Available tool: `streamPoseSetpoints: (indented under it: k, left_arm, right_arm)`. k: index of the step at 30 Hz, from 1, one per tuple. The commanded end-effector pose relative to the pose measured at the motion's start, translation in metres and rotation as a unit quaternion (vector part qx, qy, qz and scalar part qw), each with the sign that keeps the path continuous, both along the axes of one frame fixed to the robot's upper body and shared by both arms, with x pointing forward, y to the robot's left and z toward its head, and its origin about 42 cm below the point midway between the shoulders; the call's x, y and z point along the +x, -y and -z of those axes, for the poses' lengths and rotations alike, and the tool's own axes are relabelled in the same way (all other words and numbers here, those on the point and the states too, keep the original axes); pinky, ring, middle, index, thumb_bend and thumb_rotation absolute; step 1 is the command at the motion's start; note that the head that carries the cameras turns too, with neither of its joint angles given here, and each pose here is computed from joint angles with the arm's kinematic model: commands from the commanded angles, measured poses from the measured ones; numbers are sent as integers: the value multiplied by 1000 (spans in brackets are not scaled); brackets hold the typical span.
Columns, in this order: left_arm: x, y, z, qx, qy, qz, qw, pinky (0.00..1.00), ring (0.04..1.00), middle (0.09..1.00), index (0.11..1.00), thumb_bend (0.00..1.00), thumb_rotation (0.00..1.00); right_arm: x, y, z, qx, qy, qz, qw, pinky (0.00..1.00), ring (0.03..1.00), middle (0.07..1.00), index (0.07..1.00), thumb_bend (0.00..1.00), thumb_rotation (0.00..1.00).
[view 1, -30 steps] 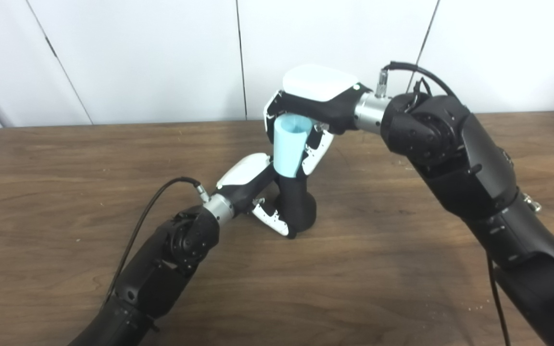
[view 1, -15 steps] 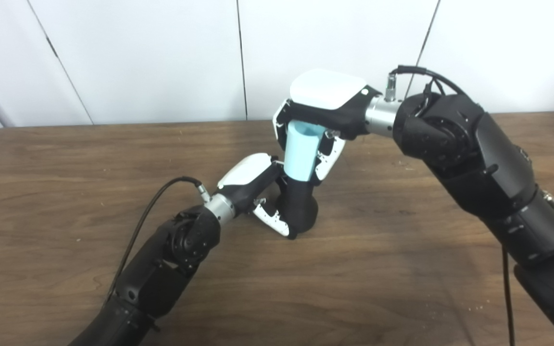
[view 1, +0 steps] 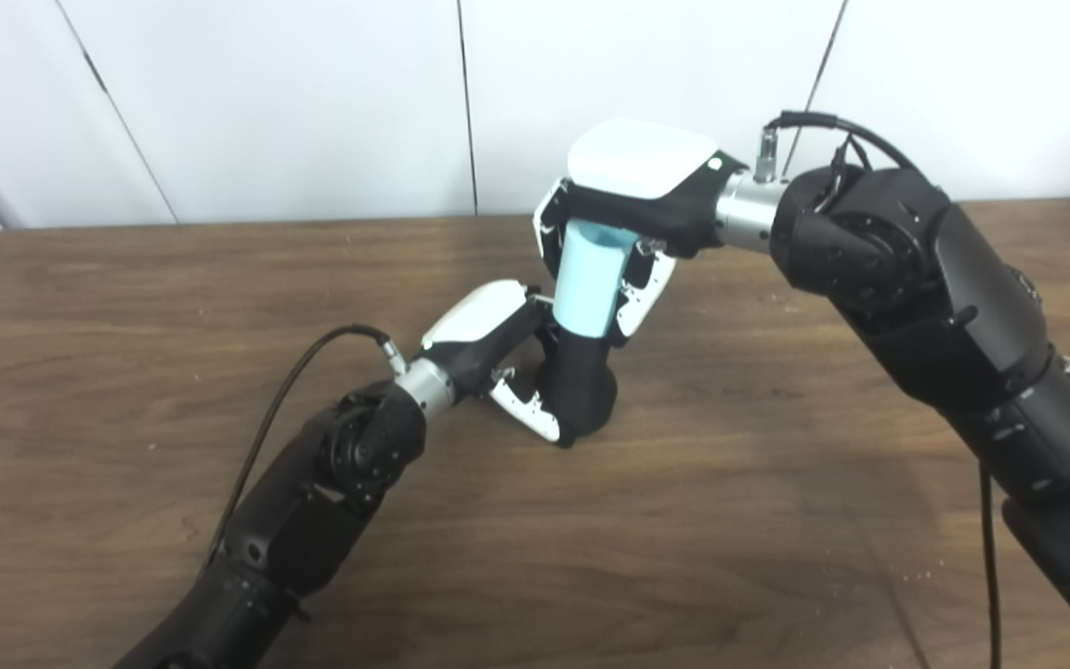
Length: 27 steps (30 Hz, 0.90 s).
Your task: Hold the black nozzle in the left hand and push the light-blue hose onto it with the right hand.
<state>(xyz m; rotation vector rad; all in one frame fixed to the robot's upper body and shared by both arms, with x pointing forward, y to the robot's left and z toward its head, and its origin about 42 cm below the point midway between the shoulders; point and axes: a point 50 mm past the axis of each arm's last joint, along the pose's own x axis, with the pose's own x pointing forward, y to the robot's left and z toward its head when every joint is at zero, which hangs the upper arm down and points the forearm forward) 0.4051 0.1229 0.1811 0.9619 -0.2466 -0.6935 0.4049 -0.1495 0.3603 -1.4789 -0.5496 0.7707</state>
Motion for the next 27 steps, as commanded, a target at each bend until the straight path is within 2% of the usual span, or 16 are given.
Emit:
streamPoseSetpoints:
  k: [1, 7, 13, 22, 27]
  left_arm:
    - [-6, 3, 18, 25, -43, 16, 999, 1000, 616, 477, 491, 526, 0]
    - [-6, 3, 17, 26, -42, 17, 999, 1000, 615, 477, 491, 526, 0]
    - [-6, 3, 16, 27, -41, 16, 999, 1000, 616, 484, 487, 526, 0]
    - [-7, 3, 16, 26, -39, 14, 999, 1000, 616, 488, 485, 526, 0]
    - [-6, 2, 17, 28, -42, 13, 999, 1000, 616, 487, 485, 526, 0]
  right_arm:
    - [-3, -4, 10, -11, -15, -5, 1000, 399, 449, 500, 467, 504, 0]
    - [-7, -13, 21, -3, -25, -9, 1000, 371, 451, 499, 482, 503, 0]
    - [-11, -19, 25, -11, -28, -34, 999, 358, 456, 504, 477, 502, 0]
    - [-12, -18, 29, -38, -13, -48, 998, 357, 449, 484, 496, 501, 0]
    - [-11, -17, 22, -69, 2, -61, 996, 359, 476, 482, 471, 501, 0]
